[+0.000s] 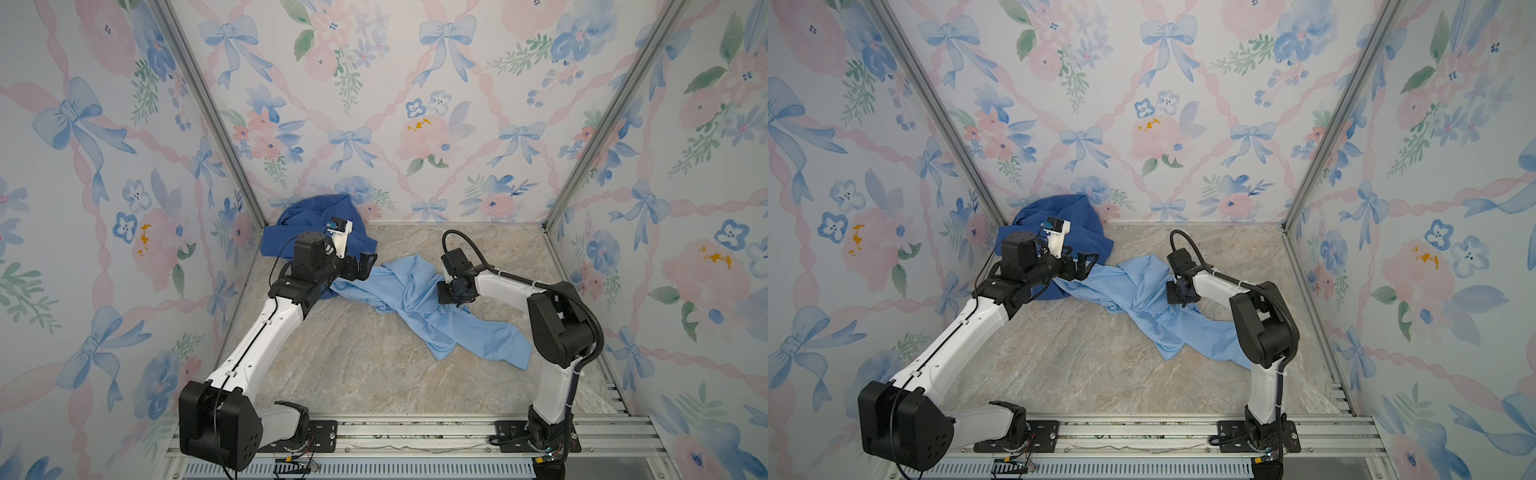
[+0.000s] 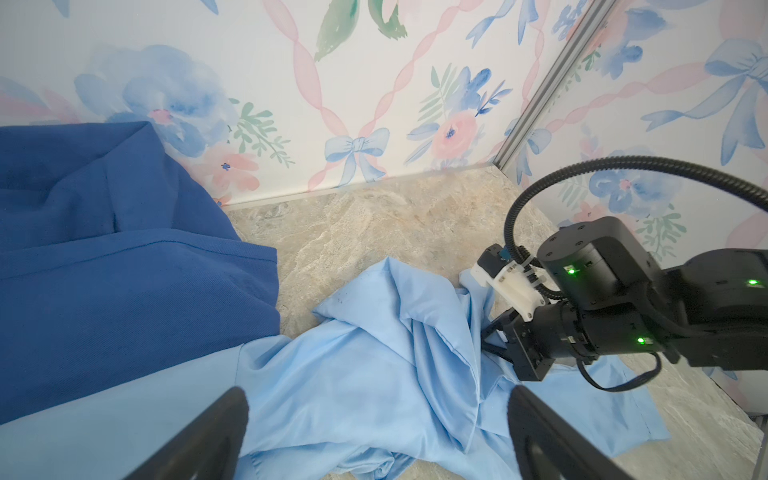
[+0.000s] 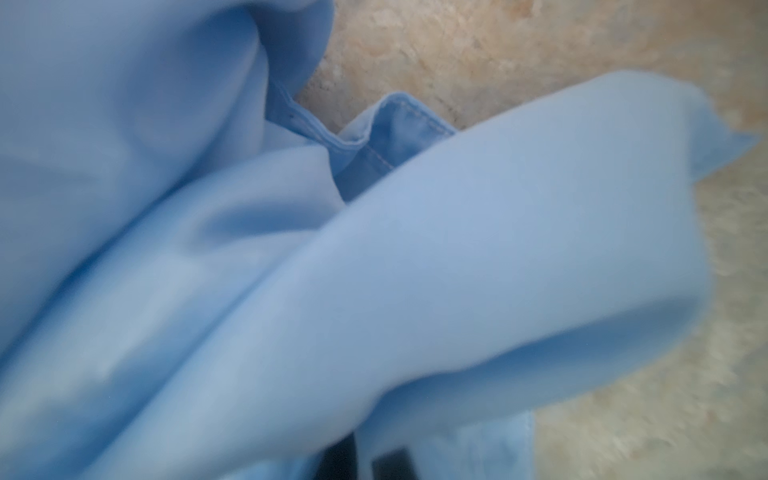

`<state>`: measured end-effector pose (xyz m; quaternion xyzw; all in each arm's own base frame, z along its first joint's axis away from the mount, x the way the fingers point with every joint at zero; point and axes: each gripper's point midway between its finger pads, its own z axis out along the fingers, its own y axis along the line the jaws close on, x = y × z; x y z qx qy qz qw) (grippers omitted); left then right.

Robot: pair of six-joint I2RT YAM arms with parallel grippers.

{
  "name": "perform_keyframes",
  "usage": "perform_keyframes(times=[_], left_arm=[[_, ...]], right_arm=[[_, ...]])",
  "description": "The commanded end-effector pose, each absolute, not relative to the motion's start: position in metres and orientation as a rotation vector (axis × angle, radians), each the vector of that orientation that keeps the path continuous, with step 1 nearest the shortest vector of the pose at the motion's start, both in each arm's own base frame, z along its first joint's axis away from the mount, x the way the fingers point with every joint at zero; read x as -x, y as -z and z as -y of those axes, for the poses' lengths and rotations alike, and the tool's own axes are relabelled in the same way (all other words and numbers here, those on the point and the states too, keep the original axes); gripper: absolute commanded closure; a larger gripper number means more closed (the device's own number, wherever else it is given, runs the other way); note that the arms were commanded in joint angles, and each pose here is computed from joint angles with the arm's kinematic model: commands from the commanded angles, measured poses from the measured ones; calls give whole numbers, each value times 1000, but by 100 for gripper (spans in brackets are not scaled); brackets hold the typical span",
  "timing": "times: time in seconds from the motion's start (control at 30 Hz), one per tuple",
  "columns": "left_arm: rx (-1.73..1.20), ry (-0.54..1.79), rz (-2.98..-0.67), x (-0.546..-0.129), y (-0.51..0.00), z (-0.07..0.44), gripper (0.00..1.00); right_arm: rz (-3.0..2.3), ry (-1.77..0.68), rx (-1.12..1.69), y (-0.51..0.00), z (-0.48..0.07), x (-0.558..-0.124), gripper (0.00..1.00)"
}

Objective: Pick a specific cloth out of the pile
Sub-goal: 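Grasp the light blue shirt with the right gripper and lift it high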

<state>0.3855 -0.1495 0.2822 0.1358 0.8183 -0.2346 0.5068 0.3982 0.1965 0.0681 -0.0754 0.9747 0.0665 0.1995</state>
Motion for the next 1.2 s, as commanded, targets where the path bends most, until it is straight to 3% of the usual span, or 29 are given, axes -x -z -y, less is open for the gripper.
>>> perform_keyframes(times=[0.0, 0.2, 0.4, 0.8, 1.0, 1.17], left_arm=[[-295, 597, -1956, -385, -286, 144, 2], [-252, 594, -1935, -387, -291, 133, 2], [-223, 595, -1932, -390, -290, 126, 2], [-183, 623, -1925, -394, -289, 118, 2], [-160, 634, -1913, -395, -291, 110, 2], [-151, 640, -1897, -395, -296, 105, 2]], right_arm=[[-2512, -257, 293, -199, -204, -400, 100], [-2231, -175, 212, -364, -160, -394, 100], [-2022, -128, 66, -476, -100, -377, 100], [-1718, 50, -97, -582, -22, -333, 100], [-1521, -201, -76, -631, -51, -340, 100], [-1202, -678, -86, -698, -89, -330, 100]])
